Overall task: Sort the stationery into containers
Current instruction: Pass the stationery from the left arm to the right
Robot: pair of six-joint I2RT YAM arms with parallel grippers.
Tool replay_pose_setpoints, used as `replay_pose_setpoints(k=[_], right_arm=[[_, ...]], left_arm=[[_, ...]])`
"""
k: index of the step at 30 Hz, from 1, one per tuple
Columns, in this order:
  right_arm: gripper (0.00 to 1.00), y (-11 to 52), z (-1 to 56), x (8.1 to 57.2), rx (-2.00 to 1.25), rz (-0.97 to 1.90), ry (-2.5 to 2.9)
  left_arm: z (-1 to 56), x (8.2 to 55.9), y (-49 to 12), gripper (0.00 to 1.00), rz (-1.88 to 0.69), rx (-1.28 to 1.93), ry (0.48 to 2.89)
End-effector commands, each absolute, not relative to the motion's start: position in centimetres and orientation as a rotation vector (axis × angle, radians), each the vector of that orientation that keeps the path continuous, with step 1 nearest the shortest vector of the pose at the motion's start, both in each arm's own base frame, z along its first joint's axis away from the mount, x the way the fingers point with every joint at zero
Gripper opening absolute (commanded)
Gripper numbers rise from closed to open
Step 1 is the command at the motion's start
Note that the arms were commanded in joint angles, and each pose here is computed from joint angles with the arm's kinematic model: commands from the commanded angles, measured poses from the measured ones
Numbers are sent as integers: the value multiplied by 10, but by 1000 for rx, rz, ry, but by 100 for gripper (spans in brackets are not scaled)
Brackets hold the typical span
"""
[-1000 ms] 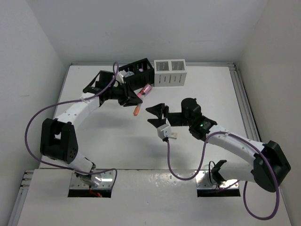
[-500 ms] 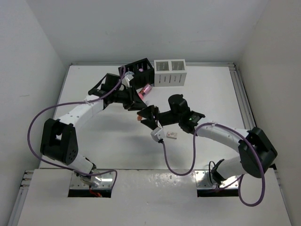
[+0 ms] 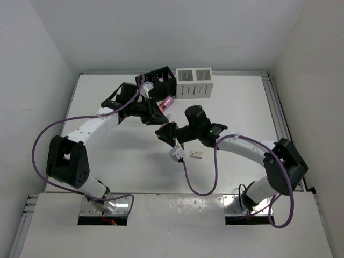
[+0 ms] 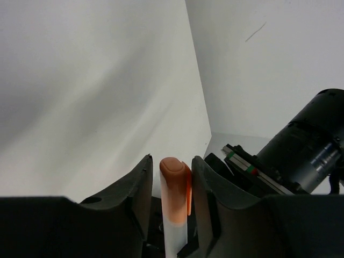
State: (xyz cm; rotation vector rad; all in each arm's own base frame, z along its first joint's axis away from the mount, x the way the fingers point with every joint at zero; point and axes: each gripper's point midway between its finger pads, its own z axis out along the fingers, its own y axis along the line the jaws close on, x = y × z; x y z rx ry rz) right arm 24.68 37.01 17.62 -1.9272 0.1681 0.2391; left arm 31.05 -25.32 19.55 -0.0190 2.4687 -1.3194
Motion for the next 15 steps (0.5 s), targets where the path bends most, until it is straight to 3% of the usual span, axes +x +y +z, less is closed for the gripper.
replay_pose_setpoints(k=[1,8,12,14,15], right_arm=[[35,375,177,252,-1944,220,162],[36,378,180,263,-1940,158,181],[14,380,184,267,-1926,142,179],[0,378,182,266,-1896,157,204],[0,382,198,271,-1830,122,172]], left_arm=[[222,312,-261,0,-1351,44,2405],[220,315,-259,0,-1285,75,2408],[220,314,-257,0,-1246,107,2395],[223,314,-256,31,-1232,143,2369],[224,315,-255,52,-1221,153,2355]])
